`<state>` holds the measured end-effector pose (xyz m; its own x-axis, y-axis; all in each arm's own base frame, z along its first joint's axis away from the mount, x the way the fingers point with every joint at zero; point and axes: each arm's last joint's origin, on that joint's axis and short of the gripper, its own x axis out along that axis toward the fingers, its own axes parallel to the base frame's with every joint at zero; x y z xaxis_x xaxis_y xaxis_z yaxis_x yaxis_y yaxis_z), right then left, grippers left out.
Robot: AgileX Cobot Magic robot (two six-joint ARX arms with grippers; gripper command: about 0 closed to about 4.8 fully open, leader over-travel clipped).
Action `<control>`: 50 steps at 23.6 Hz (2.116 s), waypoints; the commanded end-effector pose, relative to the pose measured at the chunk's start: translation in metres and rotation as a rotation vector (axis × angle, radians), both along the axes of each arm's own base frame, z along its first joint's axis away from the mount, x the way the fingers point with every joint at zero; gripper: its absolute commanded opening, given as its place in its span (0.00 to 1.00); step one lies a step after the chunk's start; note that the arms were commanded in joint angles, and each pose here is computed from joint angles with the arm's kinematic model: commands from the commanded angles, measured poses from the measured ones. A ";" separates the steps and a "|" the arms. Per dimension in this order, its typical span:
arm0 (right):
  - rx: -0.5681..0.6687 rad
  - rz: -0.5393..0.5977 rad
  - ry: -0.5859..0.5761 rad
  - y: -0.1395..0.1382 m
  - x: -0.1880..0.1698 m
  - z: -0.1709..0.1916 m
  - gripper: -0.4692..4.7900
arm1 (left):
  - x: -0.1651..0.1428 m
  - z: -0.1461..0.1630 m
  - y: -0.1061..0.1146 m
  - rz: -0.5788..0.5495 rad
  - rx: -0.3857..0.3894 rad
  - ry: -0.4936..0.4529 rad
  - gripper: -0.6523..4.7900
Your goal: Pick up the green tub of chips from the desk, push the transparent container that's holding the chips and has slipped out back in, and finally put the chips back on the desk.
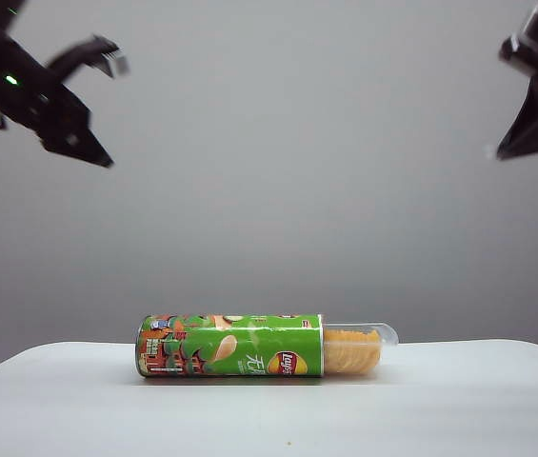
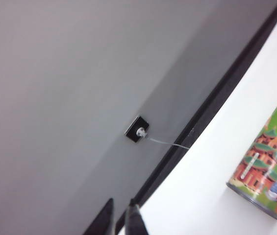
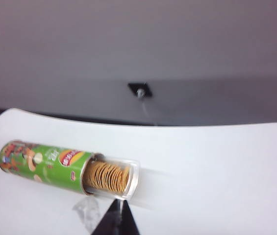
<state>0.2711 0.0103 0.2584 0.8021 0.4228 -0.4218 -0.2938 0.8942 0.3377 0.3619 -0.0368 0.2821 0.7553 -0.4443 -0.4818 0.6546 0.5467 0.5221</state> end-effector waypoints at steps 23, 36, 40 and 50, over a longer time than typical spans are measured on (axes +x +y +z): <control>0.120 0.239 0.223 0.002 0.040 -0.061 0.08 | 0.079 -0.140 -0.092 -0.356 0.340 0.536 1.00; 0.113 0.233 0.224 0.002 0.044 -0.067 0.08 | 0.083 -0.168 -0.103 -0.348 0.387 0.535 0.50; 0.098 0.213 0.222 0.001 0.044 -0.067 0.08 | 0.080 -0.160 -0.109 -0.353 0.393 0.526 0.51; 0.355 0.294 0.216 -0.016 0.055 -0.036 0.50 | 0.038 -0.065 -0.129 -0.394 0.398 0.481 0.53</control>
